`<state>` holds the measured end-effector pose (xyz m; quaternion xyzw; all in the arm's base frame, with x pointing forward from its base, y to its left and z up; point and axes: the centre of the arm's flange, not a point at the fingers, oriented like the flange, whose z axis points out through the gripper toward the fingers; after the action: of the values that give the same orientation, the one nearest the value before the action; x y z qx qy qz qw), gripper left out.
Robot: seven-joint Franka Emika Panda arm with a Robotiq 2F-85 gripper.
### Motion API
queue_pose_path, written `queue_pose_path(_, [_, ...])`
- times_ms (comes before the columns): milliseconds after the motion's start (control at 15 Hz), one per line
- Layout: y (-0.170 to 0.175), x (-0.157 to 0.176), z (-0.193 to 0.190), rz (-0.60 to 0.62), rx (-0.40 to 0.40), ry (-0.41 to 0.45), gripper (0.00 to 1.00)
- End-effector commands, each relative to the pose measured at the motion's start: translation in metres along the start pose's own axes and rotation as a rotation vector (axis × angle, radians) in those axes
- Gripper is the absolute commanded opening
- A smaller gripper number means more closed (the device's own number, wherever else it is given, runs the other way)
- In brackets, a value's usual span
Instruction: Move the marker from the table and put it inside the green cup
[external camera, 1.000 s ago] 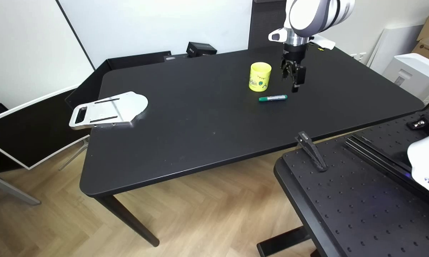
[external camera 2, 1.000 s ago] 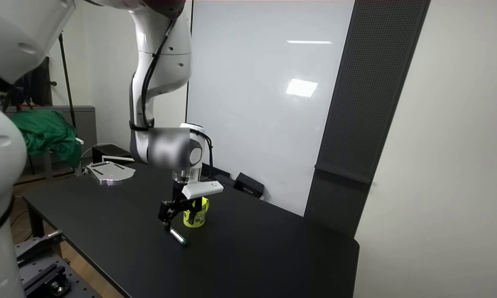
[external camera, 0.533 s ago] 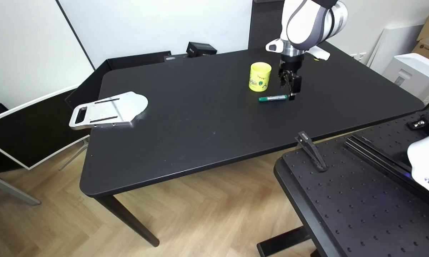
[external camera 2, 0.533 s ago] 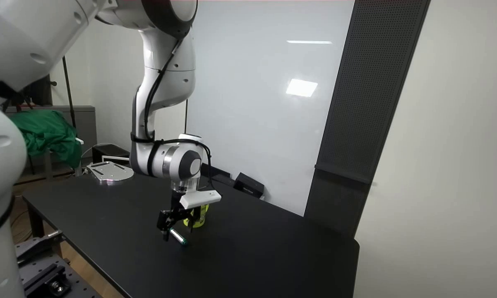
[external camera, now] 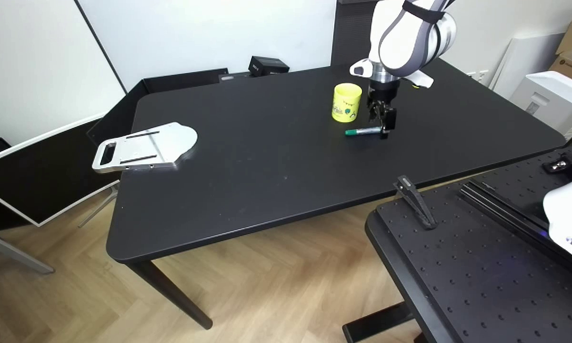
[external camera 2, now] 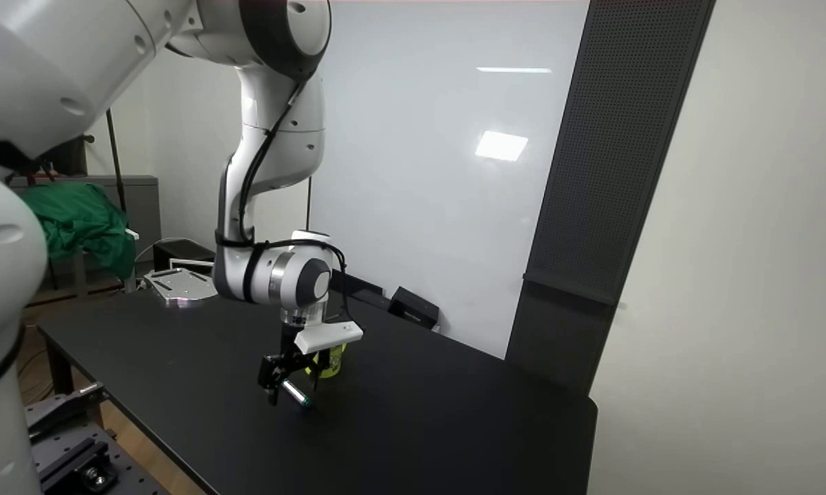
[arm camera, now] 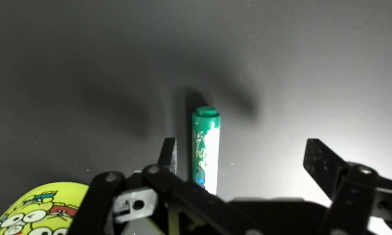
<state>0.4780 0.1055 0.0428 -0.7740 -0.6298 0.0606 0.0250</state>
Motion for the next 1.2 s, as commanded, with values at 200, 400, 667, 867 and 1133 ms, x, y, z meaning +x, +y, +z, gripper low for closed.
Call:
queue_pose_path(200, [0.005, 0.004, 0.012, 0.026, -0.024, -0.017, 0.60])
queue_pose_path(400, [0.006, 0.004, 0.014, 0.029, -0.029, -0.021, 0.39])
queue_pose_path(667, [0.012, 0.001, 0.008, 0.042, -0.039, -0.035, 0.11])
queue_pose_path(867, [0.019, -0.010, -0.004, 0.055, -0.038, -0.061, 0.06])
queue_pose_path(1133, [0.027, -0.027, -0.034, 0.040, -0.025, -0.157, 0.06])
